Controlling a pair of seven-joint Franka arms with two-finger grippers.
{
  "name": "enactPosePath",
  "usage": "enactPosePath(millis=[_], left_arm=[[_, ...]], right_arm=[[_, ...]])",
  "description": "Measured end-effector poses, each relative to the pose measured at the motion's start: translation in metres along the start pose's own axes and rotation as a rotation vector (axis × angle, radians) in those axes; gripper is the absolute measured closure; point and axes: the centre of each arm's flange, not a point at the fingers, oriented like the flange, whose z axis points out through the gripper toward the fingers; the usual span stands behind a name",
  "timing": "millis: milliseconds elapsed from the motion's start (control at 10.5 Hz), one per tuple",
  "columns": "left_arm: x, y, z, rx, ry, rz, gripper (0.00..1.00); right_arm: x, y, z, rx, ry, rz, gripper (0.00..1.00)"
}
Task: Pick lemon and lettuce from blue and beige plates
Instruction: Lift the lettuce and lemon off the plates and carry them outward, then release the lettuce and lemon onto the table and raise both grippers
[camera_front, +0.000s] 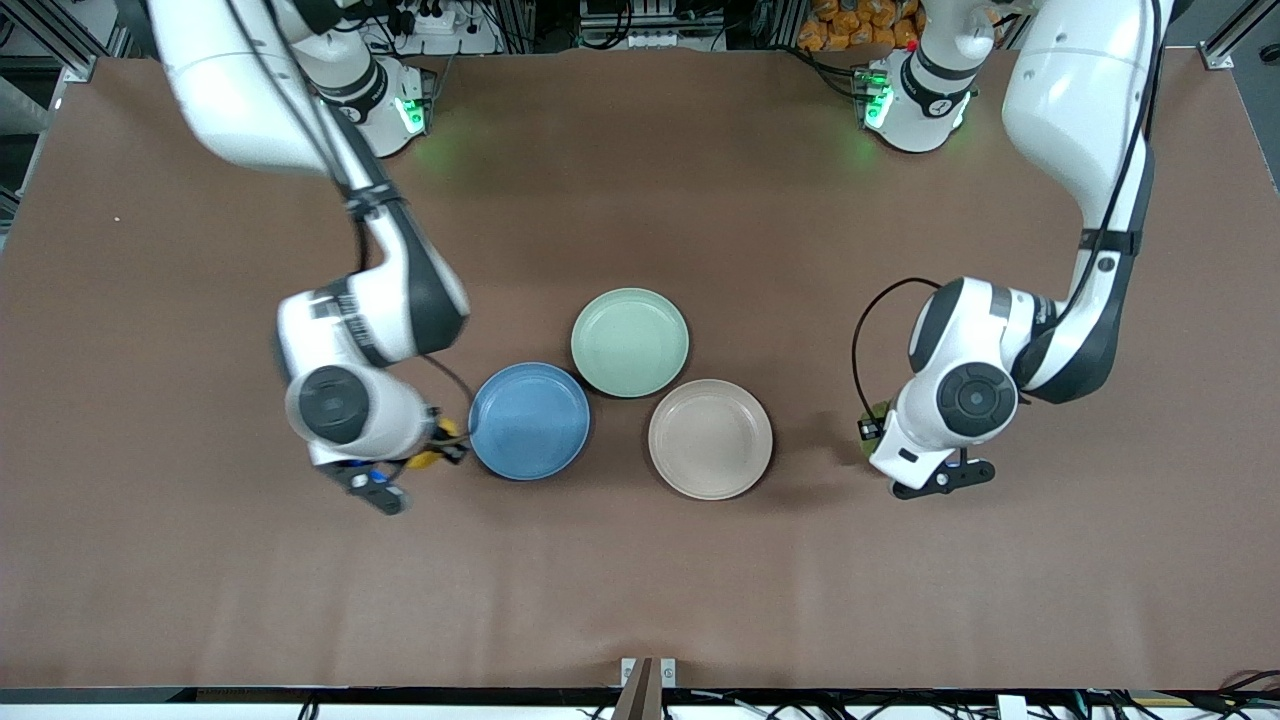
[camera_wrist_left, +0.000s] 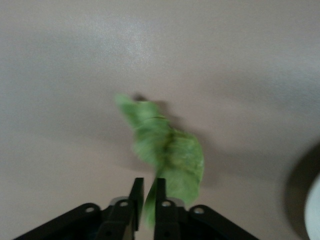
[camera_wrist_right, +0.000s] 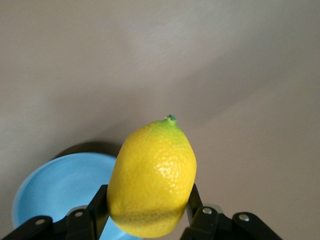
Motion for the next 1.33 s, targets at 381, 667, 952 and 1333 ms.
enactPosePath(millis=[381,667,952,1333], left_arm=[[0.003,0.000,-0.044,-0.038,0.069,-0.005,0.29],[-0.010,-0.015,-0.124,-0.078,0.166,-0.016,0.00],[-0.036,-0.030,-0.185,-0.102,0.189,-0.028,0.00],[-0.062,-0.055,-0.236,-0.095,0.206,0.045,0.00]], right_arm=[[0.040,0.050,0.014,-0.007,-0.031,-0.161,0.35],[0.063,0.098,0.043,0.047,0.030,-0.275,0.35],[0.074,0.157,0.066,0.069,0.069,-0.420,0.35],[0.095,0.209,0.095,0.091,0.156,-0.572,0.35]])
